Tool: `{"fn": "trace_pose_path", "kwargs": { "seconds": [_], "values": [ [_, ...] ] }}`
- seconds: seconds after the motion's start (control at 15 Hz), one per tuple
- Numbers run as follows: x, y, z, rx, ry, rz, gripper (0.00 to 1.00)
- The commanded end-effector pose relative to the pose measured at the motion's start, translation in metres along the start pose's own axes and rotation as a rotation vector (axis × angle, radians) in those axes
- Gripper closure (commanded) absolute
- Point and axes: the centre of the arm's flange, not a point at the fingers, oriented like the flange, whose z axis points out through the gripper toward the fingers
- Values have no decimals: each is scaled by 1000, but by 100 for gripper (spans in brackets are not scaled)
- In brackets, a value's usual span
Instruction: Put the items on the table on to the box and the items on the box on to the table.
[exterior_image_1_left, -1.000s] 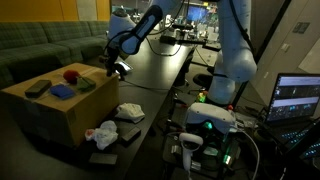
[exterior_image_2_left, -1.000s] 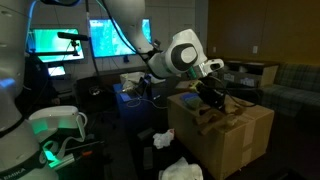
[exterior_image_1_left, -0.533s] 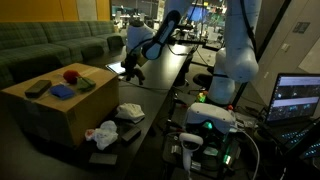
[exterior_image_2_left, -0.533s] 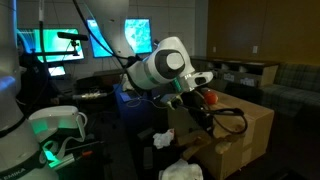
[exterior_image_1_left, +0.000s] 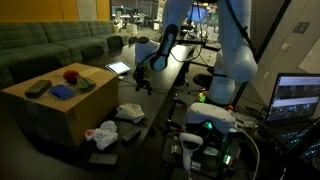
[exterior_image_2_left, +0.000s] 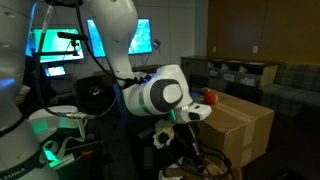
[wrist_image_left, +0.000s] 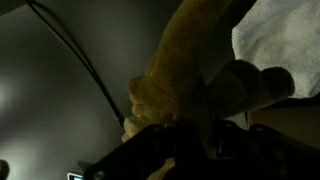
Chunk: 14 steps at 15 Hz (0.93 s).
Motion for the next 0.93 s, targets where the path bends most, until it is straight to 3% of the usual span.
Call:
{"fn": "trace_pose_path", "kwargs": {
  "seconds": [0.0,0.4,0.8,0.87],
  "values": [
    [0,2,56,38,-19,52,85],
    [-12,-7,123,74,-71,96,85],
    [-4,-20,157,72,-104,153,85],
    [-4,-22,158,76,-104,159,72]
  ]
}}
